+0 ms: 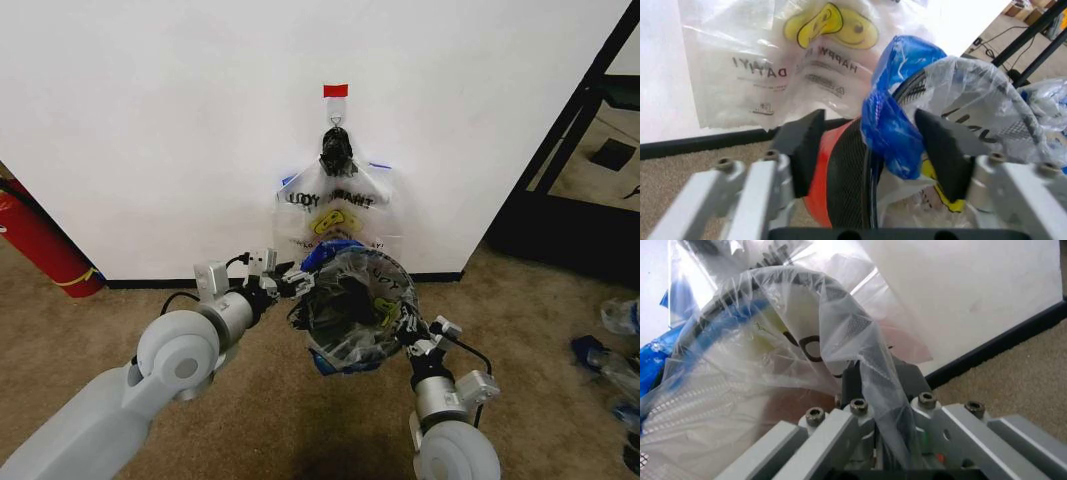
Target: Pick up the garbage bag from the wall and place it over the trash bin.
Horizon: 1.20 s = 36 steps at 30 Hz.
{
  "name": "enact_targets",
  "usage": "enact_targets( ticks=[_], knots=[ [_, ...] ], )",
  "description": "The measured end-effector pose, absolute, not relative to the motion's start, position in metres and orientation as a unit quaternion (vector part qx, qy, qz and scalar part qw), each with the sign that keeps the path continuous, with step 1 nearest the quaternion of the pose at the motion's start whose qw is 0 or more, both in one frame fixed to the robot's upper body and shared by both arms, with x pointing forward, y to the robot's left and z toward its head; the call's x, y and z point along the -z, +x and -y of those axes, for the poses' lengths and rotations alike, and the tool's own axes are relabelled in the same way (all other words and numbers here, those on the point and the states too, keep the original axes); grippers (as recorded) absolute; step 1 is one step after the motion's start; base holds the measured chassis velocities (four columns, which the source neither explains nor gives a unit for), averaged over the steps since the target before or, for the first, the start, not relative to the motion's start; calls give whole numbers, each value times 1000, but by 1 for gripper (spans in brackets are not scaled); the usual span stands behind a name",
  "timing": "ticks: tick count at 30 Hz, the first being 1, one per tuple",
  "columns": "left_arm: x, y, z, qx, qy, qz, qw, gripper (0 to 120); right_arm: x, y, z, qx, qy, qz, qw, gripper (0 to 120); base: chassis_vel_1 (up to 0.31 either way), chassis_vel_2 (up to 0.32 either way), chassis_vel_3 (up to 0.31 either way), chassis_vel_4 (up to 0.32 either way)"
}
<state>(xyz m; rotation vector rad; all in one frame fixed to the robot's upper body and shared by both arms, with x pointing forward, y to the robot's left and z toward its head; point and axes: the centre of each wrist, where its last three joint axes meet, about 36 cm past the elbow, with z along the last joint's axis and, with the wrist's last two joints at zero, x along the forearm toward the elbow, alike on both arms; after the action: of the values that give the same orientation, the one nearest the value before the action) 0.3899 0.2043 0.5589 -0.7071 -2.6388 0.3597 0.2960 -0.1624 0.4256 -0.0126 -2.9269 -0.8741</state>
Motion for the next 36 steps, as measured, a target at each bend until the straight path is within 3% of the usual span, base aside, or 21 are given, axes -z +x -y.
enact_targets(
  ticks=[3,6,15,28,36],
  knots=[
    [-559,390,-204,-129,-251,940,192,46,-426,296,162,287,-4,957,43,1,0,0,0,0],
    [-558,391,-205,-130,-248,940,194,29,-426,296,161,288,-4,957,43,1,0,0,0,0],
    [-556,403,-210,-126,-232,944,196,0,-426,295,161,290,-4,956,45,1,0,0,0,0],
    [-533,436,-233,-103,-218,945,220,0,-424,290,159,293,24,955,49,1,0,0,0,0],
    [-512,428,-236,-109,-233,936,239,0,-433,291,161,313,27,948,47,1,0,0,0,0]
  ],
)
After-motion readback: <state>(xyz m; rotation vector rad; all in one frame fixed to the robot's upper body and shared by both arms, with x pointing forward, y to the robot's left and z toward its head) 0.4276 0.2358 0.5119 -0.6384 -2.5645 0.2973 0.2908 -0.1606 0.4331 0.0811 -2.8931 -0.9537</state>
